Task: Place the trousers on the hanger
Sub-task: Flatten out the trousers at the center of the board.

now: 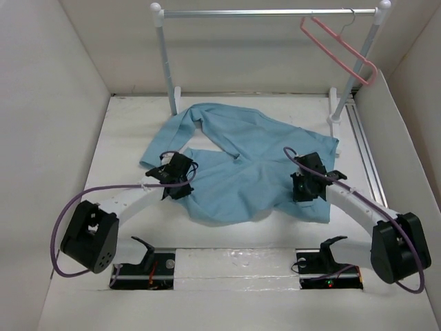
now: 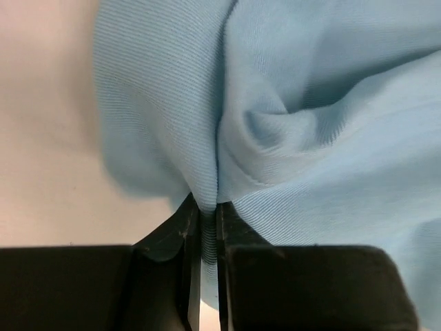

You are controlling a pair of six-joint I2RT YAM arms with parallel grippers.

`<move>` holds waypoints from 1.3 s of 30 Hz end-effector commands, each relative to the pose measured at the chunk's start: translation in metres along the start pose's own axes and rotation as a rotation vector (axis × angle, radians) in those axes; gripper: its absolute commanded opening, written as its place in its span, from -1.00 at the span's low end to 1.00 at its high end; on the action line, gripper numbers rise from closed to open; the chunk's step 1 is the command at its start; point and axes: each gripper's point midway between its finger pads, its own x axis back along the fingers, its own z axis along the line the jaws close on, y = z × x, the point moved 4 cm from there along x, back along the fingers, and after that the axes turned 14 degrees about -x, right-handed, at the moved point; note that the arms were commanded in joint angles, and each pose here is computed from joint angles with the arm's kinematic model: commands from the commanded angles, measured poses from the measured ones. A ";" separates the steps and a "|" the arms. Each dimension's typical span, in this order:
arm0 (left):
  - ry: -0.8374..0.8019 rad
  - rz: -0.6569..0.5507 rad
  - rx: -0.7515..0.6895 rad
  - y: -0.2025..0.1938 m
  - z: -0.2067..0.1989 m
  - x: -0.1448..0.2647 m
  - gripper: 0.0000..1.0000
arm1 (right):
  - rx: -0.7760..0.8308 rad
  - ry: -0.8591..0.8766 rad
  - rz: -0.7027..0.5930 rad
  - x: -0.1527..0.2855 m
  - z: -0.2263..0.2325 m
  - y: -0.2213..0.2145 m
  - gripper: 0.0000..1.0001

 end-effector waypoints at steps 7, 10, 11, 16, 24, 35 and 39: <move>-0.310 -0.486 0.037 0.142 -0.063 0.231 -1.00 | -0.103 -0.018 -0.268 0.026 -0.036 0.070 -1.00; -0.382 -0.454 -0.035 0.140 -0.087 0.254 -0.75 | -0.150 -0.051 -0.305 0.034 -0.052 0.085 -1.00; -0.370 -0.412 -0.069 0.141 -0.100 0.248 -0.61 | -0.155 -0.061 -0.314 0.036 -0.056 0.088 -1.00; -0.349 -0.280 -0.269 0.110 -0.159 0.203 0.02 | -0.209 -0.091 -0.358 0.045 -0.077 0.105 -1.00; -0.140 -0.271 -0.215 0.122 -0.116 0.130 0.55 | -0.212 -0.084 -0.363 0.053 -0.076 0.116 -1.00; -0.104 -0.262 0.358 0.036 0.018 0.105 0.10 | -0.030 0.002 -0.402 0.086 -0.032 0.103 0.17; -0.236 -0.228 0.523 0.028 0.013 0.078 -0.07 | 0.080 0.066 -0.385 0.097 0.001 0.090 -0.14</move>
